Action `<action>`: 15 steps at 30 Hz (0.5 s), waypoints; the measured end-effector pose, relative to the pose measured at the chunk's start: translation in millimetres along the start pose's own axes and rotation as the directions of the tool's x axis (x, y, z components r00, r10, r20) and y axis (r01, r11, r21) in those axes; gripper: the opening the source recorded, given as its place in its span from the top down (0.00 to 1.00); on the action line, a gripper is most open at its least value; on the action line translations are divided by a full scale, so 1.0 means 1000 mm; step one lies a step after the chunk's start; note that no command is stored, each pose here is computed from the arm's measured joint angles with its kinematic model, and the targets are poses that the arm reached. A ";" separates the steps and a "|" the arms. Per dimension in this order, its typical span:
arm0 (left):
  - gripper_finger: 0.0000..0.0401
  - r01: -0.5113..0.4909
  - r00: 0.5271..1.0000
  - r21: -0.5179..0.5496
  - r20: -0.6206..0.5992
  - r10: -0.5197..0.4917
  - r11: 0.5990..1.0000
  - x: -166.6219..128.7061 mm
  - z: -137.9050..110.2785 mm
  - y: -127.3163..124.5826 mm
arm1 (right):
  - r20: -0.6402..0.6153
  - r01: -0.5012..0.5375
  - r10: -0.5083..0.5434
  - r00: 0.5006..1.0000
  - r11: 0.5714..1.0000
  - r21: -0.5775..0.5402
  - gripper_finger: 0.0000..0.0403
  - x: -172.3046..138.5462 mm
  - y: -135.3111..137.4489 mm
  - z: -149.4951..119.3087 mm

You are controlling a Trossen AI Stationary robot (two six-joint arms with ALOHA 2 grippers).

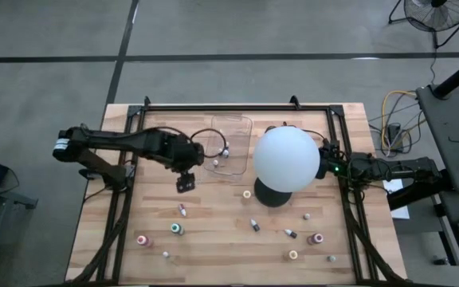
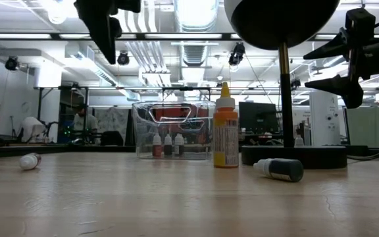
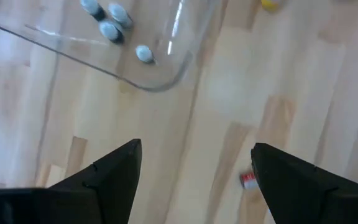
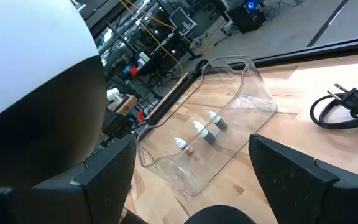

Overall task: Pick & Place food coloring
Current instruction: Put the small red food coloring bottle into the transparent bin

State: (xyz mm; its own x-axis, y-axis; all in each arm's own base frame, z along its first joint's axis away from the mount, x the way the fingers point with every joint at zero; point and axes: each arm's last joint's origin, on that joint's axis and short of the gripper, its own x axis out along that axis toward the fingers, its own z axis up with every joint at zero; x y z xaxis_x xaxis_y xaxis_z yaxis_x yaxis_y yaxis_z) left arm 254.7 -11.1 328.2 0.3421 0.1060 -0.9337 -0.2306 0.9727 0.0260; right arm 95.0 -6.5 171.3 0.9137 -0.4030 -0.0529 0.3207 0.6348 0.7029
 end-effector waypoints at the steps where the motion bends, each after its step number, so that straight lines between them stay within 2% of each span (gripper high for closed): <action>1: 0.32 0.006 1.000 0.009 0.000 -0.006 1.000 0.000 -0.001 -0.002 | 0.000 0.000 0.000 1.000 1.000 0.000 0.25 0.000 0.000 0.000; 7: 0.32 0.023 1.000 0.108 -0.009 -0.023 0.994 -0.002 -0.005 -0.016 | 0.000 0.000 0.000 1.000 1.000 0.000 0.25 0.000 0.000 0.000; 13: 0.32 0.043 0.999 0.276 -0.027 -0.037 0.960 0.000 -0.008 -0.031 | 0.000 0.000 0.000 1.000 1.000 0.000 0.25 0.000 0.000 0.000; 15: 0.32 0.044 0.999 0.299 -0.044 -0.033 0.953 0.003 -0.008 -0.034 | 0.000 0.000 0.000 1.000 1.000 0.000 0.25 0.000 0.000 0.000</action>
State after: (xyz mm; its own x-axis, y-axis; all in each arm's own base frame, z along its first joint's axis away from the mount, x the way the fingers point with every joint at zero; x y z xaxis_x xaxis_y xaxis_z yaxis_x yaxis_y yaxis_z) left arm 256.7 -45.7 321.5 0.3093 0.0652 -0.9487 0.0674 0.9936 0.0903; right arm 95.0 -6.5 171.3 0.9137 -0.4030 -0.0532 0.3210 0.6349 0.7028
